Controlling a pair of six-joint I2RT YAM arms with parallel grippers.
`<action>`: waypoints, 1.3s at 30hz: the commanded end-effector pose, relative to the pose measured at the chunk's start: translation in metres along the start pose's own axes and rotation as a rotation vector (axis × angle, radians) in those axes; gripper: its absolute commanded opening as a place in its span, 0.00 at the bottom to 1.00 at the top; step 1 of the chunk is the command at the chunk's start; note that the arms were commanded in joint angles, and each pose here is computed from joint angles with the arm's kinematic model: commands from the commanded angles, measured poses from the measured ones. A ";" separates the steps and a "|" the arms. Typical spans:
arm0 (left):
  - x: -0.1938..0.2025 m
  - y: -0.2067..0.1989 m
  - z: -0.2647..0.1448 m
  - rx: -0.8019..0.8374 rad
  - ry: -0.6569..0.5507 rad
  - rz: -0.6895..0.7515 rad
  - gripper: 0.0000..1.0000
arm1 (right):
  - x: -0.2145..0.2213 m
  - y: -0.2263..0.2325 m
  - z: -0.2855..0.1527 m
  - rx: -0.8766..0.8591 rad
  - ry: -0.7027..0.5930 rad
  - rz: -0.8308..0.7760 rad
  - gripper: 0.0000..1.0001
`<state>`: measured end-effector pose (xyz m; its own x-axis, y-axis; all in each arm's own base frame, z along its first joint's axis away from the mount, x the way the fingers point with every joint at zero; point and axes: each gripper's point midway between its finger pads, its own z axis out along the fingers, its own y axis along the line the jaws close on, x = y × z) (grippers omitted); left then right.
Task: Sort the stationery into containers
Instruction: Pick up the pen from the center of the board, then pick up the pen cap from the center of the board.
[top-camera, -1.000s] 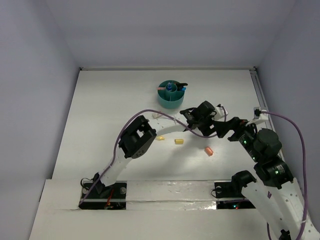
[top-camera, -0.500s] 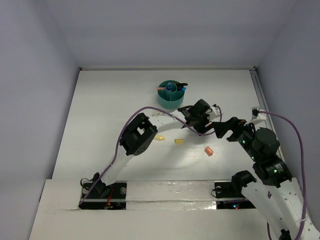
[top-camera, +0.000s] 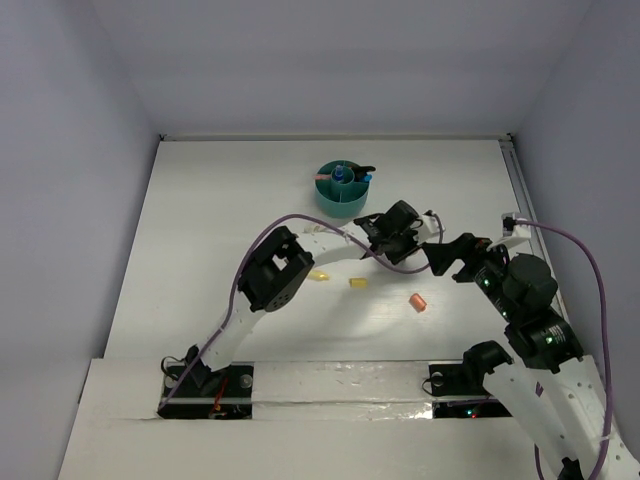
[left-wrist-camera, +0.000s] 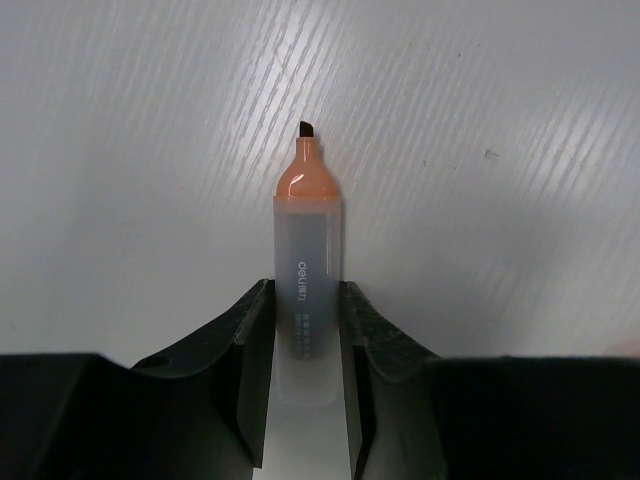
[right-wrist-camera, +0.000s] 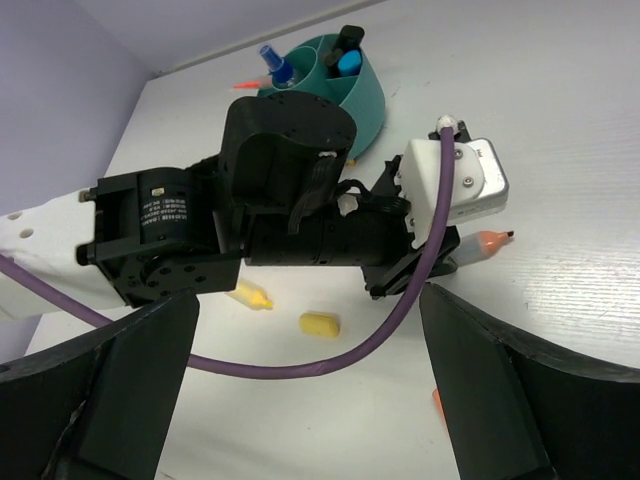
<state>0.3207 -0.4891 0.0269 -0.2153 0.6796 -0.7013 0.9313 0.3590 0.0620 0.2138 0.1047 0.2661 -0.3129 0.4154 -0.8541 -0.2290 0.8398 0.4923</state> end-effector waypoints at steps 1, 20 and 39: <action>0.005 0.021 -0.024 -0.108 0.018 0.011 0.08 | -0.008 0.007 -0.002 -0.023 -0.029 0.005 0.97; -0.103 0.010 -0.264 -0.163 -0.674 -0.347 0.00 | 0.013 0.019 -0.008 -0.074 0.137 -0.023 0.92; 0.015 -0.043 -0.363 -0.053 -0.919 -0.531 0.00 | 0.123 -0.049 0.012 0.294 0.930 -0.111 0.70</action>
<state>0.1781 -0.2675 0.2483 -0.2966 -0.2195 -0.9294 0.7431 0.5582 -0.3690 0.2014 0.1340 0.1395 -0.8915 0.0951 -0.4429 -0.0883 0.9225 0.3758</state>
